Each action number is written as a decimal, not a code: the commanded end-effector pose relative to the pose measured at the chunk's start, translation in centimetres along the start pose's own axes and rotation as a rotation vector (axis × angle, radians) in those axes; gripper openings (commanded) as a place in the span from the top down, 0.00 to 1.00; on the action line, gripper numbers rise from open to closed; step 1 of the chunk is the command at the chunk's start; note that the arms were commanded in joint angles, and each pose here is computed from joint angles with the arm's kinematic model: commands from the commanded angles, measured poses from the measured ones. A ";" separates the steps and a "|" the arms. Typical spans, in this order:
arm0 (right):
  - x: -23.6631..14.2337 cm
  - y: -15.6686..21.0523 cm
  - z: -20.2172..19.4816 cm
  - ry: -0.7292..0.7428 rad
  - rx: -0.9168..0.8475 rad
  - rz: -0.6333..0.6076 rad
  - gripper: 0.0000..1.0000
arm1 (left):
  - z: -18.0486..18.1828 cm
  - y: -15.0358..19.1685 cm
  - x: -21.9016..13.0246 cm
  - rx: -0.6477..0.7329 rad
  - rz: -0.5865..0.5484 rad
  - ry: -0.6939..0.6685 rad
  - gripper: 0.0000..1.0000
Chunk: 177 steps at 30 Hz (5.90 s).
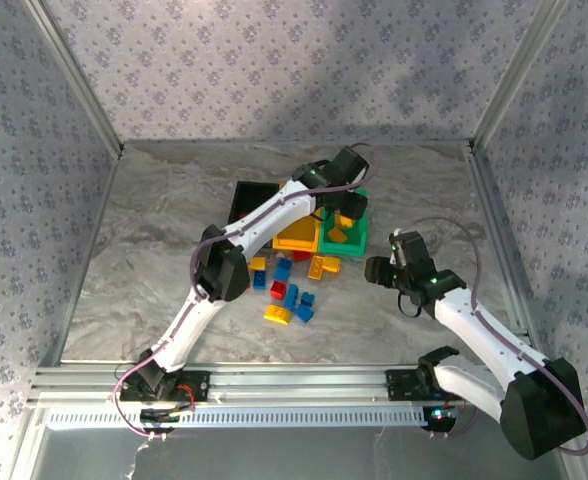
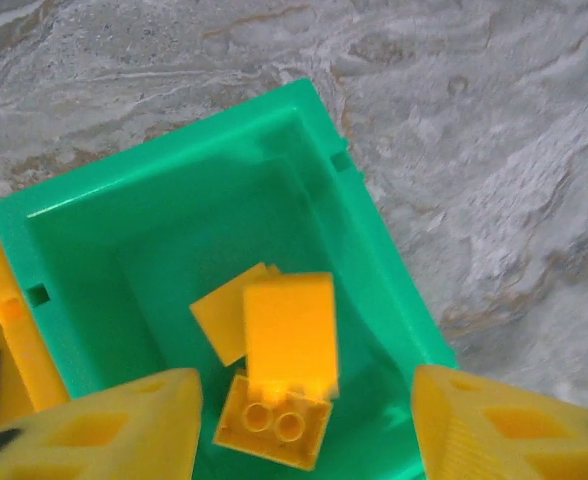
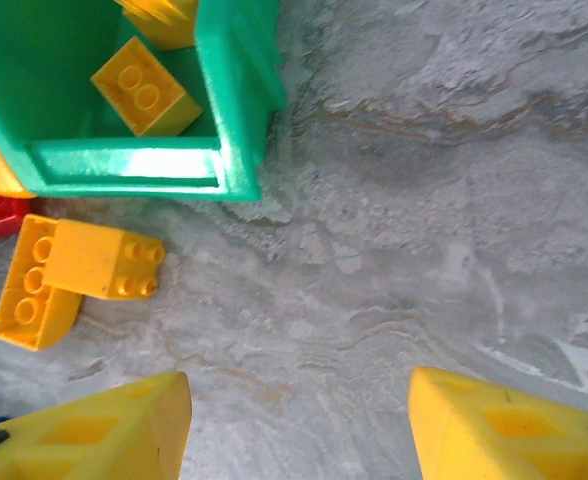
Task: Sort the legos into containers by color
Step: Place the lego in the container, then pick up the lego from the bottom-center of the table, then place the lego in the container, then pick up the lego from the middle-left of the table.
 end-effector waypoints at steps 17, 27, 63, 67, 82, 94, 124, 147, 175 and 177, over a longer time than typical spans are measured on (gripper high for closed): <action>1.6 5.5 9.0 -0.192 -0.190 0.213 0.40 | 5.2 9.8 -8.9 -0.024 -0.124 -0.132 0.33; 3.2 5.7 12.6 -0.162 -0.241 0.239 0.41 | 10.4 18.6 -11.0 -0.097 -0.143 -0.196 0.34; 5.4 9.7 13.3 0.061 -0.246 0.387 0.46 | 14.9 22.5 -12.9 -0.198 -0.241 -0.303 0.34; 5.7 9.9 13.4 0.047 -0.239 0.394 0.46 | 15.1 22.6 -12.9 -0.203 -0.238 -0.308 0.34; 4.2 4.7 15.2 0.017 -0.274 0.273 0.63 | 15.5 22.9 -12.6 -0.207 -0.225 -0.325 0.34; 9.0 -8.6 19.0 -0.046 -0.235 0.125 0.57 | 16.2 23.3 -12.4 -0.215 -0.219 -0.362 0.34; 3.7 -1.5 2.4 0.105 -0.068 0.065 0.45 | 9.9 22.4 -12.6 -0.077 -0.332 0.035 0.35; 4.3 0.3 -0.7 0.022 -0.033 0.020 0.44 | 0.6 24.7 -10.0 0.165 0.020 -0.039 0.38; 3.6 0.3 -1.2 -0.002 -0.014 -0.020 0.44 | -1.1 24.4 -3.0 0.233 0.294 -0.230 0.71; 3.6 0.3 -1.2 -0.006 -0.012 -0.024 0.44 | -1.2 23.9 -3.4 0.233 0.280 -0.225 0.71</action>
Point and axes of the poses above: each hand's point on the last joint's axis, 136 mm out from that joint toward the fingers, its own x axis out along the fingers, its own z axis along the line the jaws close on, y = z × x, the point moved 5 cm from there along -x, back along the fingers, and after that the axes turned 5 degrees about x, right-handed, at the moved point
